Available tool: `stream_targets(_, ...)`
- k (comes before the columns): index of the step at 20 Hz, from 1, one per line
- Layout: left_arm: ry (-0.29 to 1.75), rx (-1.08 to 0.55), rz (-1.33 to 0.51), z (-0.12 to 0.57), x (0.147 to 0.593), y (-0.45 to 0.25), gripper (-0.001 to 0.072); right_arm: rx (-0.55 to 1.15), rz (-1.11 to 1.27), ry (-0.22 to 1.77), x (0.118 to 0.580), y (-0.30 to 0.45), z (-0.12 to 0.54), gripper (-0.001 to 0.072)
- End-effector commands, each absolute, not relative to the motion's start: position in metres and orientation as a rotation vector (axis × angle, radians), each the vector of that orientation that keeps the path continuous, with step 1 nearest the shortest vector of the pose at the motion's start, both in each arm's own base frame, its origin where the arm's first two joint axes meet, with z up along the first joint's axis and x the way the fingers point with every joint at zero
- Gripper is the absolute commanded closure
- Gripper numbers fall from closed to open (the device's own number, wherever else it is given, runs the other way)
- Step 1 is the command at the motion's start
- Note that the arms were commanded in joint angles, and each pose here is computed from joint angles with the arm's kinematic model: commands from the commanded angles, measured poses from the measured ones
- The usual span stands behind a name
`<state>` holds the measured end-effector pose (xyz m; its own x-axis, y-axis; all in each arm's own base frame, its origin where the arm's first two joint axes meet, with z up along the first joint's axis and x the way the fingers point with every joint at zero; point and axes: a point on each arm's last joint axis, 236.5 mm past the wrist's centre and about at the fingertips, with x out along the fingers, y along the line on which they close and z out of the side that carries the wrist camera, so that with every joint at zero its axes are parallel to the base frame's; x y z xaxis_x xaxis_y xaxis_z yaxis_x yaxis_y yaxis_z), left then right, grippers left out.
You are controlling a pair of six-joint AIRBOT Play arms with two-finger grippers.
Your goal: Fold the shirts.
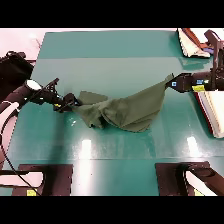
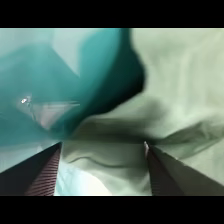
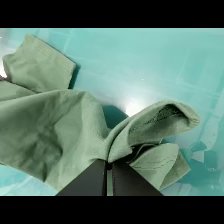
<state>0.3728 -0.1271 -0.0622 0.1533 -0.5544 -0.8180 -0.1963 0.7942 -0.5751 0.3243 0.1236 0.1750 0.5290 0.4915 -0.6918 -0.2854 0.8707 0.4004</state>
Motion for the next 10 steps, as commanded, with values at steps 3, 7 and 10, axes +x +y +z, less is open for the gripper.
stream_targets(3,1.433,-0.654,-0.343,-0.055,0.371,-0.146,0.0675,0.253,0.467,0.897,0.325,0.123,0.176,0.0689)
stream_targets(7,1.163,-0.593,-0.412,0.054,0.416,-0.133,0.0676,0.233,0.474,0.786,0.334,0.123,0.218,0.0689)
stream_targets(10,0.728,-0.475,-0.458,0.234,0.428,-0.111,0.0676,0.184,0.492,0.586,0.333,0.123,0.304,0.0689)
